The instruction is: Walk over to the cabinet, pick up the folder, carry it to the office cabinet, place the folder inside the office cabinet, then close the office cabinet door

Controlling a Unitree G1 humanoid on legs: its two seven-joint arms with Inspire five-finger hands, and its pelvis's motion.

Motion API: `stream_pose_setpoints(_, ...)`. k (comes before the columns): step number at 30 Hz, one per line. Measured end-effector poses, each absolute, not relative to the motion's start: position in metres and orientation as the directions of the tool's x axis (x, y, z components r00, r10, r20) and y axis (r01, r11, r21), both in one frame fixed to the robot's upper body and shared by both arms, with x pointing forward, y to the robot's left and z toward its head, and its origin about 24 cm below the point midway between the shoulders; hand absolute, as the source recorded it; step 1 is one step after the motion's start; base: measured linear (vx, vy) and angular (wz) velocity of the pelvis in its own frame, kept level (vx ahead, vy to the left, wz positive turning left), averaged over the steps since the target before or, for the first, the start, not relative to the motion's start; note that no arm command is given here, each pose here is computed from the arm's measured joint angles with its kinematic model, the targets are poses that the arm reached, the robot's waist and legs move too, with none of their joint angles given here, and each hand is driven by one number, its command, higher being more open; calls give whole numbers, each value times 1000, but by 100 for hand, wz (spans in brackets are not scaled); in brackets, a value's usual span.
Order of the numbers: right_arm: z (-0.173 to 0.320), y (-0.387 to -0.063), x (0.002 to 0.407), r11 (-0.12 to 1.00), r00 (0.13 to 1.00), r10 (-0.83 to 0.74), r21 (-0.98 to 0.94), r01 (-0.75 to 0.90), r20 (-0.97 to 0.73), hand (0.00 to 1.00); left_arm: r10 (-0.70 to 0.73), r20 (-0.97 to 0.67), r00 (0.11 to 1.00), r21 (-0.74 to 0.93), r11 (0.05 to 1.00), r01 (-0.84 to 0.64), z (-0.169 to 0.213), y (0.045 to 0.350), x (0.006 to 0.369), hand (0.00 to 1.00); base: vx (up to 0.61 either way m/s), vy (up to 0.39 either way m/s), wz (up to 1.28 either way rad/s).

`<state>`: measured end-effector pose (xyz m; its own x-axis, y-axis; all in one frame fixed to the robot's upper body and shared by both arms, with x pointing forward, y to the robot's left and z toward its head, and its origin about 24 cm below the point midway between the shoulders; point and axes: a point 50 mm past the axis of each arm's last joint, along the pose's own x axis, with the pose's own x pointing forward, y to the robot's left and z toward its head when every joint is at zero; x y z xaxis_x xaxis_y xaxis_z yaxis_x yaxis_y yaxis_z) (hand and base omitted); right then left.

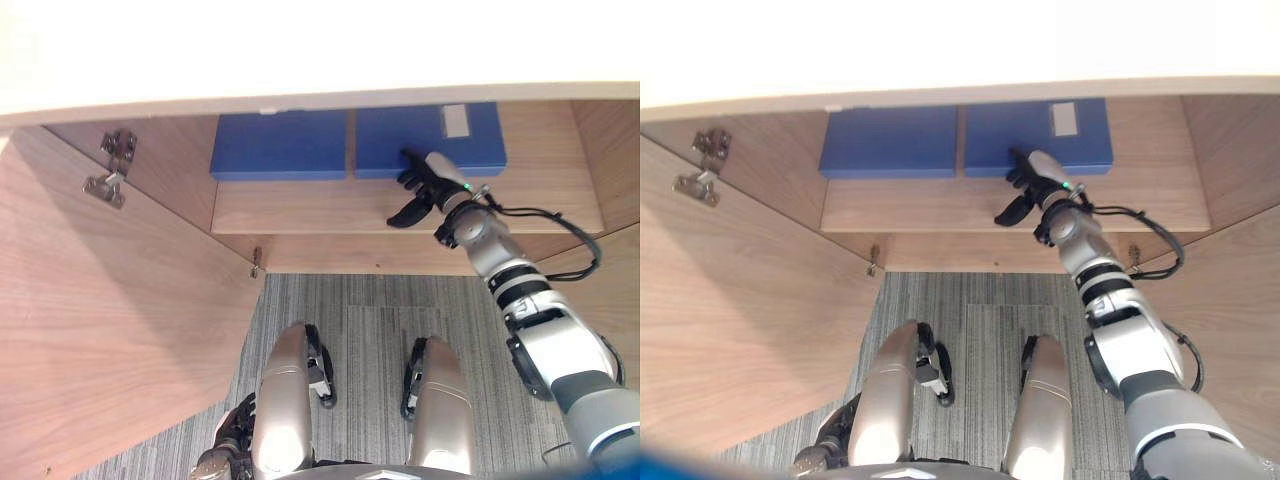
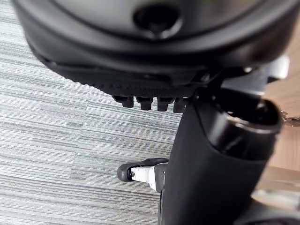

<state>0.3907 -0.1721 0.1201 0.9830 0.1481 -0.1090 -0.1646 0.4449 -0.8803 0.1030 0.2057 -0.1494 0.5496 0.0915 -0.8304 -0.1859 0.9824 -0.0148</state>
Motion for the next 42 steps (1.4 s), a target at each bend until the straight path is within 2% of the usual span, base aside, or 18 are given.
stream_pose_setpoints(5, 65, -151, 352, 402, 948, 239, -868, -292, -209, 100, 117, -852, 510, 10, 978, -208, -153, 209, 85, 100, 96, 13, -15)
stream_pose_setpoints(7, 62, -149, 345, 395, 948, 248, -873, -285, -198, 100, 120, -858, 499, 13, 977, -213, -154, 210, 81, 100, 68, 28, -15)
stream_pose_setpoints(10, 73, -162, 339, 413, 987, 157, -905, -101, -39, 100, 127, -871, 474, 26, 976, -214, -156, 212, 73, 100, 27, 39, -6)
stream_pose_setpoints(14, 92, -193, 339, 411, 990, -29, -901, 139, 140, 100, 137, -877, 461, 41, 977, -211, -156, 217, 67, 100, -18, 37, -2)
stream_pose_setpoints(17, 90, -203, 335, 385, 980, -82, -902, 197, 179, 100, 137, -879, 457, 51, 979, -195, -157, 218, 66, 100, -49, 23, -2)
stream_pose_setpoints(21, 63, -199, 321, 377, 993, -55, -919, 115, 101, 100, 134, -883, 451, 58, 982, -178, -157, 219, 65, 100, -68, -5, -3)
stream_pose_setpoints(25, -10, -183, 283, 411, 986, -8, -900, -147, -165, 100, 132, -907, 399, 68, 983, -170, -162, 219, 52, 100, -34, -38, -10)
stream_pose_setpoints(27, -54, -176, 251, 468, 935, -22, -830, -302, -353, 100, 143, -921, 361, 92, 983, -156, -164, 219, 42, 100, 42, -53, 4)
stream_pose_setpoints(29, -95, -169, 212, 609, 841, -49, -684, -402, -538, 100, 167, -931, 324, 115, 978, -172, -166, 220, 31, 100, 94, -56, 7)
stream_pose_setpoints(30, -121, -169, 178, 773, 739, -103, -521, -361, -666, 100, 189, -937, 293, 134, 971, -198, -167, 220, 20, 100, 91, -70, 8)
stream_pose_setpoints(31, -129, -171, 165, 819, 697, -129, -472, -326, -706, 100, 195, -940, 280, 137, 967, -213, -167, 220, 18, 100, 97, -80, 0)
stream_pose_setpoints(33, -144, -184, 136, 951, 580, -246, -310, -13, -777, 100, 242, -946, 215, 171, 938, -301, -169, 218, 5, 100, 55, -74, 2)
stream_pose_setpoints(36, -153, -194, 112, 939, 474, -324, -217, 268, -819, 100, 279, -947, 159, 204, 905, -373, -170, 216, -9, 100, 8, -47, -7)
stream_pose_setpoints(38, -162, -201, 89, 828, 347, -358, -123, 547, -867, 100, 300, -947, 116, 216, 860, -463, -170, 213, -20, 100, 18, -36, -49)
stream_pose_setpoints(42, -167, -212, 67, 681, 232, -373, -96, 725, -898, 100, 291, -953, 84, 205, 824, -528, -171, 205, -28, 100, -23, 72, -100)
